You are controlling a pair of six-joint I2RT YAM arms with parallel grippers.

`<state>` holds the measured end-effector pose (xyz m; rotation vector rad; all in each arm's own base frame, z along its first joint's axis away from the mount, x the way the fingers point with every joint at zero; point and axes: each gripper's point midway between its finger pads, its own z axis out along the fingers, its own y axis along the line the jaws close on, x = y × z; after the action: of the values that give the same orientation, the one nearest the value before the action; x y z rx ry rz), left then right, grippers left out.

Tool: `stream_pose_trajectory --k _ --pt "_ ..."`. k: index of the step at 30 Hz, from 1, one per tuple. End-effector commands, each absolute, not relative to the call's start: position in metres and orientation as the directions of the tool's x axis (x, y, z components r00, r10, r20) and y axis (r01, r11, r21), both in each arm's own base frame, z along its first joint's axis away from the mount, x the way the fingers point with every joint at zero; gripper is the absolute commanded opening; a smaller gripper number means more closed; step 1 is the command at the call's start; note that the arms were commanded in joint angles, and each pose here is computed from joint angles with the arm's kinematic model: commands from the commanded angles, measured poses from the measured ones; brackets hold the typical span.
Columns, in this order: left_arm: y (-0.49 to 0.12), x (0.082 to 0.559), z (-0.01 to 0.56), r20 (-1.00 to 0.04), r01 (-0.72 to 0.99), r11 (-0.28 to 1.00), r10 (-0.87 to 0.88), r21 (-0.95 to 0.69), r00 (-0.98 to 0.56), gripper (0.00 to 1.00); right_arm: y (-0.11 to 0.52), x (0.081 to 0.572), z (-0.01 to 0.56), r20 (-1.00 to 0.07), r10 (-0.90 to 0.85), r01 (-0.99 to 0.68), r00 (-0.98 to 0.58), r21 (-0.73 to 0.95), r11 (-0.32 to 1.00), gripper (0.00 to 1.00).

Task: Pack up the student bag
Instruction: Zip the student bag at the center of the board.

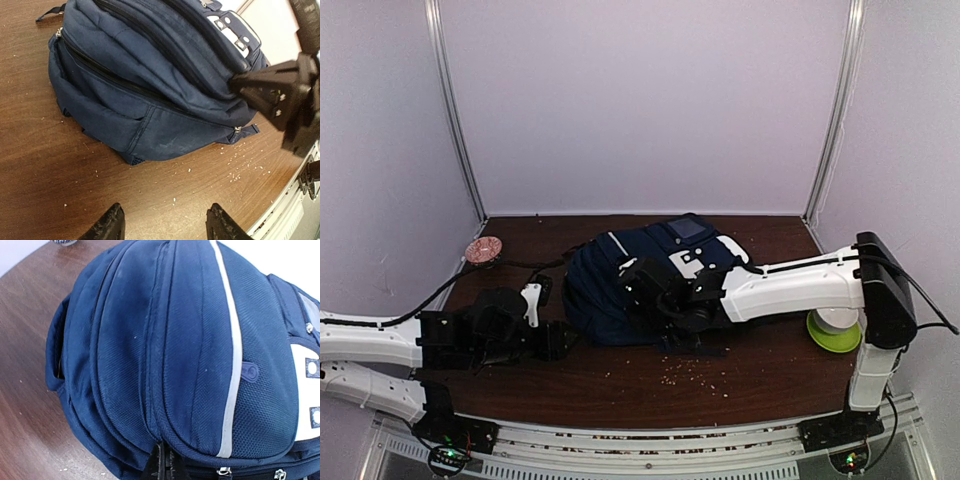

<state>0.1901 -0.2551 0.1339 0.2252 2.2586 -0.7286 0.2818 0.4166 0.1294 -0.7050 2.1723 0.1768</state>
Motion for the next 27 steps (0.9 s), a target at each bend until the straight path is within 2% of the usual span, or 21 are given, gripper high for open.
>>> stream_pose_trajectory --k 1,7,10,12,15,19,27 --pt "-0.268 0.195 0.151 -0.735 0.409 0.799 -0.059 -0.440 -0.676 0.95 0.411 0.296 0.196 -0.832 -0.264 -0.489 -0.487 0.009 0.872 0.00" --pt "-0.284 0.198 0.153 -0.732 0.426 0.779 -0.061 -0.460 -0.678 0.94 0.396 0.291 0.210 -0.833 -0.200 -0.472 -0.515 0.081 0.878 0.02" --pt "-0.291 0.199 0.157 -0.734 0.437 0.766 -0.067 -0.472 -0.676 0.94 0.373 0.276 0.211 -0.841 -0.124 -0.468 -0.526 0.164 0.869 0.26" --pt "-0.297 0.200 0.157 -0.734 0.442 0.763 -0.063 -0.472 -0.676 0.94 0.359 0.264 0.207 -0.839 -0.072 -0.474 -0.539 0.231 0.850 0.38" --pt "-0.306 0.205 0.157 -0.730 0.440 0.773 -0.043 -0.457 -0.682 0.94 0.342 0.246 0.187 -0.812 -0.004 -0.463 -0.584 0.329 0.823 0.47" --pt "-0.321 0.217 0.159 -0.702 0.407 0.779 -0.059 -0.477 -0.710 0.96 0.324 0.233 0.156 -0.778 0.047 -0.418 -0.627 0.387 0.822 0.50" --pt "-0.340 0.236 0.156 -0.512 0.195 0.737 -0.231 -0.647 -0.827 0.98 0.307 0.224 0.142 -0.757 0.121 -0.375 -0.642 0.448 0.811 0.51"
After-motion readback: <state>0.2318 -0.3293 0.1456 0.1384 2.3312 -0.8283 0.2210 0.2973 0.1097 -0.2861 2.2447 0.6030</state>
